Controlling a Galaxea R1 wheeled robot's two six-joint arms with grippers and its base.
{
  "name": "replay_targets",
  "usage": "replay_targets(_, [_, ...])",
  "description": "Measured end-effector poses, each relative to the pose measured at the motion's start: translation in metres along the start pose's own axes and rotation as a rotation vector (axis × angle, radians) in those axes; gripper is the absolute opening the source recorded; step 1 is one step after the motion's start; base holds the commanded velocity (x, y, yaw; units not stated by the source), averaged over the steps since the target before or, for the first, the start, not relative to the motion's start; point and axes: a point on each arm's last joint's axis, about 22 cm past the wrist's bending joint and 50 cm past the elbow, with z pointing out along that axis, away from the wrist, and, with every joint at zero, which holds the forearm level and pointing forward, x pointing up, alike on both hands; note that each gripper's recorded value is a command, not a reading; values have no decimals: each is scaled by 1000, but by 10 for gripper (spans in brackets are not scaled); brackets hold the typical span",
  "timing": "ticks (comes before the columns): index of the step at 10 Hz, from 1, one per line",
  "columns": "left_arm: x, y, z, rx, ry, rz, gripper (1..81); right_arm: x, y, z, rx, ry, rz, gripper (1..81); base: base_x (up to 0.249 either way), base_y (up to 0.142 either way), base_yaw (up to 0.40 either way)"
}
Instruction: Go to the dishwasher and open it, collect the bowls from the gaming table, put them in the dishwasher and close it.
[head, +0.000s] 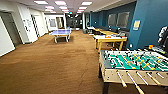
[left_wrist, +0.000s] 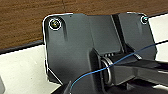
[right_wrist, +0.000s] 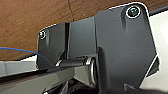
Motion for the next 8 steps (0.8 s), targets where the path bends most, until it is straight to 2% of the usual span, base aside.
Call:
replay_targets(2, [10,-3,-1,5,11,2,811,12,-12,4,16,14,-3,811,125,0,0])
replay_targets(3, [6,-1,0,2,13,2,811,3,-9,3,13,10,-1,811,124,0,0])
replay_targets(5, [-9,-6,-2,10,-12,-2,811,-14,-13,3,17,-15,4,811,124,0,0])
replay_targets(8, [1,15,4,-19,4,1,811,-1,0,0,-1,2,-3,811,124,0,0])
